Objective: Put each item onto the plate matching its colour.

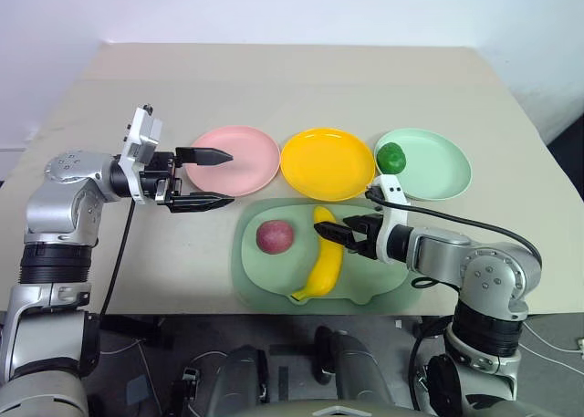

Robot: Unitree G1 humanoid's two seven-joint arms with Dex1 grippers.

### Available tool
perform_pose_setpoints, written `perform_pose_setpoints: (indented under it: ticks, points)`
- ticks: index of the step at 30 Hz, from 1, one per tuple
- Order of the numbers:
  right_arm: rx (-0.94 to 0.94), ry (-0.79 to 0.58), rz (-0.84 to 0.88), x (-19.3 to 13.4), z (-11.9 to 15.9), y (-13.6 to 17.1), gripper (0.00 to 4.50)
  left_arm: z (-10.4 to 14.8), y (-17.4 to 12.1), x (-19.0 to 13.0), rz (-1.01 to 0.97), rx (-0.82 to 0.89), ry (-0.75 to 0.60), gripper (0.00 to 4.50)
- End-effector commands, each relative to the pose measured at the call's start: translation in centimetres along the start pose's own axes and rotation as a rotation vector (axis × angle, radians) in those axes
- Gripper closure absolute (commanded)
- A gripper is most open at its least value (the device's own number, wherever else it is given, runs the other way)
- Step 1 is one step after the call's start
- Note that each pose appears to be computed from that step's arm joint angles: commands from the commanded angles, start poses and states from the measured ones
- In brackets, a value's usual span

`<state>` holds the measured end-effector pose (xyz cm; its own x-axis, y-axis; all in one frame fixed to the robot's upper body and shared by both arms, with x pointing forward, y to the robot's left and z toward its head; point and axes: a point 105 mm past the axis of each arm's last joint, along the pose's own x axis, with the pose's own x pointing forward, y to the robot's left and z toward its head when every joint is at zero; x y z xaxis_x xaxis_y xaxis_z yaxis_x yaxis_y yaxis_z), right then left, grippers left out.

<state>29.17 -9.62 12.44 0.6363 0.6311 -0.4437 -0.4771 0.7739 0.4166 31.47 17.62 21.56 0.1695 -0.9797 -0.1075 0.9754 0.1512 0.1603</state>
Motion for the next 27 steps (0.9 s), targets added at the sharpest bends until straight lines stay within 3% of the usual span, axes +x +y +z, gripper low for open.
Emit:
perform_pose_setpoints:
  ticks: [1,9,14,22,24,27]
  points:
    - [-0.024,-0.029,0.02,0.0,0.6,1.0,0.01,0.8,-0.3,-0.2,-0.004,0.039,0.005,0.0]
    - [-0.115,0.089,0.008,0.5,-1.6,1.4,0.01,0.9,-0.3,-0.2,0.0,0.045,0.008,0.0]
    - [-0.223,0.185,-0.084,0.6,-3.0,-0.2,0.01,1.1,-0.2,-0.4,0.007,0.05,0.012,0.0]
    - [-0.25,0.176,-0.075,0.9,-2.9,-0.3,2.38,1.2,-0.2,-0.6,0.02,0.054,0.013,0.0]
    - [-0.278,0.185,-0.06,0.8,-3.0,-0.1,2.65,1.2,-0.2,-0.6,0.018,0.052,0.012,0.0]
    - [-0.283,0.171,-0.061,0.7,-2.2,-0.2,2.65,1.1,-0.1,-0.5,0.02,0.051,0.011,0.0]
